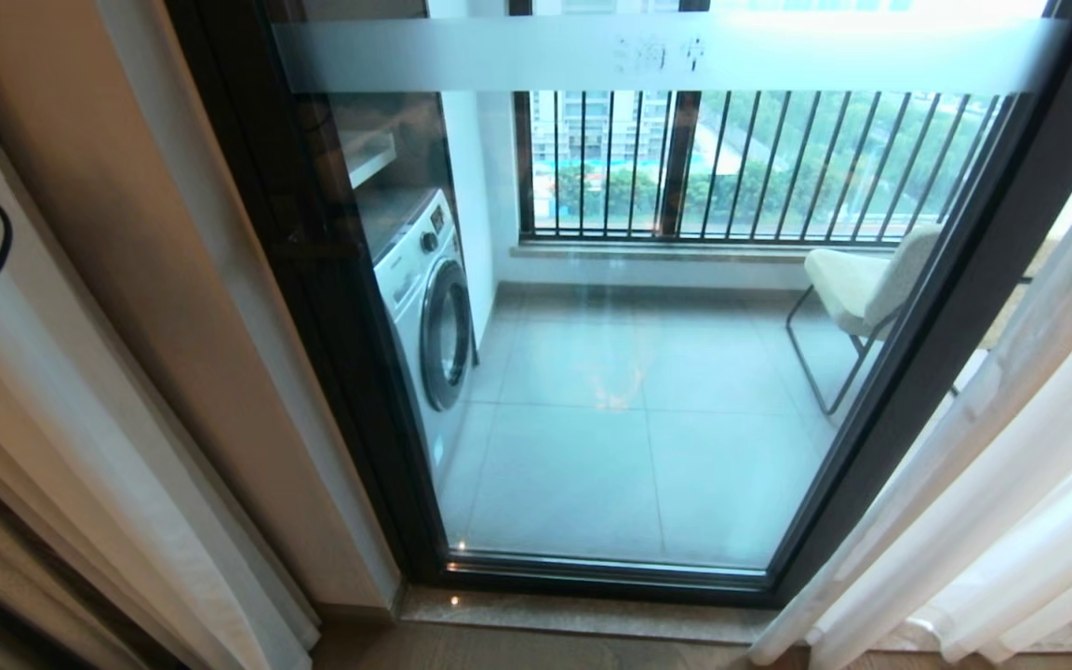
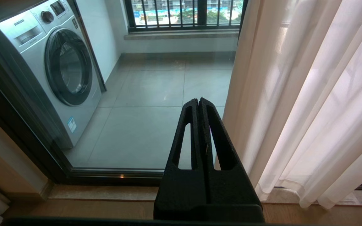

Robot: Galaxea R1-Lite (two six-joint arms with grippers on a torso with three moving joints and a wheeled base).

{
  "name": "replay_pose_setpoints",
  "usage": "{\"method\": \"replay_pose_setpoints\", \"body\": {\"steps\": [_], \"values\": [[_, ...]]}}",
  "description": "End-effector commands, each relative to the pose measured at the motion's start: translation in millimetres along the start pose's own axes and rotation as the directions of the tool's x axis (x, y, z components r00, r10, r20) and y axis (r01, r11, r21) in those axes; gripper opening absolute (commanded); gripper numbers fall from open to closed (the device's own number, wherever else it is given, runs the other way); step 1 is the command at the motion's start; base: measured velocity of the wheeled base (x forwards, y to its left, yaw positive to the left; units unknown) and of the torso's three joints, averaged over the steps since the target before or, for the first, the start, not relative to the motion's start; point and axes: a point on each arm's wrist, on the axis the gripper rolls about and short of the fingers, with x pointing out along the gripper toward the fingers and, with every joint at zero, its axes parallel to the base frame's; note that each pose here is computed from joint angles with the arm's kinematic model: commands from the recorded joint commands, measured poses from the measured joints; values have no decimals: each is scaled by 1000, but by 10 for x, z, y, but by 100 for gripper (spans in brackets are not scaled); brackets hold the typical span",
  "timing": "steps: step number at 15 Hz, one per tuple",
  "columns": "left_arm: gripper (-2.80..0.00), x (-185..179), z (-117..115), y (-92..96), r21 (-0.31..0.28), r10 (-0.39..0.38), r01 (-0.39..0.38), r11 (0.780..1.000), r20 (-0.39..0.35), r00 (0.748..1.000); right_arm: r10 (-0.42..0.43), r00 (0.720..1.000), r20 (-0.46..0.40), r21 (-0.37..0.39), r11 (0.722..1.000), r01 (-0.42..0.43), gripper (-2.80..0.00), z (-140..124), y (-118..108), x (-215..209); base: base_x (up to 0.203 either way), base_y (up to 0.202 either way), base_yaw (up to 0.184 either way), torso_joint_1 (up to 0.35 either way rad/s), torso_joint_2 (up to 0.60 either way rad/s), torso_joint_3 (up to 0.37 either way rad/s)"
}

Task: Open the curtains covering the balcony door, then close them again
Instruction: Pull the inner curtains open on both sides

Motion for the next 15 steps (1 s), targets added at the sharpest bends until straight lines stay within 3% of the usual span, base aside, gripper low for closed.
{"method": "replay_pose_setpoints", "body": {"steps": [1,7,12,15], "values": [[0,-216,159,-131,0,-21,21,1000,22,1000,0,1000,0,0,1000,0,-280,1,0,1,0,0,0,0,0,0],[0,-738,242,-247,-3,-12,12,1000,-6,1000,0,1000,0,0,1000,0,-280,1,0,1,0,0,0,0,0,0],[0,-880,306,-210,9,31,-31,999,5,999,0,1000,0,0,1000,0,-280,1,0,1,0,0,0,0,0,0],[0,-937,277,-155,84,77,-77,994,8,997,1,1000,0,0,1000,-1,-280,1,0,1,0,0,0,0,0,0]]}}
